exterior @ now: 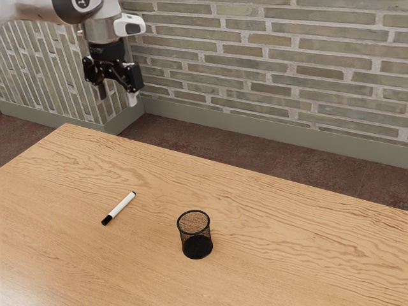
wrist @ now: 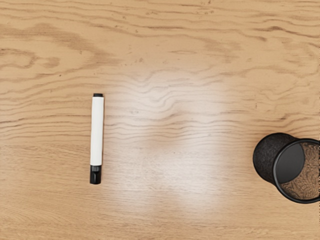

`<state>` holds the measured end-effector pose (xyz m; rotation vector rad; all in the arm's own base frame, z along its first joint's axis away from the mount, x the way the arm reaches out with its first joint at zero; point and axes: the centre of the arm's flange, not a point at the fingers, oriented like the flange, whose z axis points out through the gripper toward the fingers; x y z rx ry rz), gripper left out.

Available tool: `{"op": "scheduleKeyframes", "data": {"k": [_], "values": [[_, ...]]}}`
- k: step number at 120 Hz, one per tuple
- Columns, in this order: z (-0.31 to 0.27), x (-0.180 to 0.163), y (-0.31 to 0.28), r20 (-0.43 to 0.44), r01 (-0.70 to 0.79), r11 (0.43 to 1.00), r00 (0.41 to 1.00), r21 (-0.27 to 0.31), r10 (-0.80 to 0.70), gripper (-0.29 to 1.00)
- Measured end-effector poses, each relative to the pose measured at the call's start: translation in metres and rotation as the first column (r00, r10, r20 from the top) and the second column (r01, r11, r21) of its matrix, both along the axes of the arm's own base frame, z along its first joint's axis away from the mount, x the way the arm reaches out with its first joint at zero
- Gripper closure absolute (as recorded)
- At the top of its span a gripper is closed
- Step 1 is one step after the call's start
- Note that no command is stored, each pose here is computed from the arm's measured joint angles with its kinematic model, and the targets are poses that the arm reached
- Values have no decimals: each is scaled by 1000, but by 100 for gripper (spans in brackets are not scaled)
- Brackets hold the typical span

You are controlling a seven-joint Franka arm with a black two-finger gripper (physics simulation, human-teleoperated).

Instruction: Put the marker into the pen holder.

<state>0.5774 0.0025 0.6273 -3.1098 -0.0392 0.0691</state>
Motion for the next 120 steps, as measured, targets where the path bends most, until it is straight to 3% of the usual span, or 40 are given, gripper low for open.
{"op": "scheduleKeyframes", "data": {"k": [32,57,86,120], "values": [[3,-12,4,-4,-8,1000,1000,12,8,0],[-111,-11,53,-117,-78,996,990,46,83,0],[-199,-1,77,-68,-113,993,991,41,116,0],[-275,-14,90,-82,-159,987,983,36,162,0]]}}
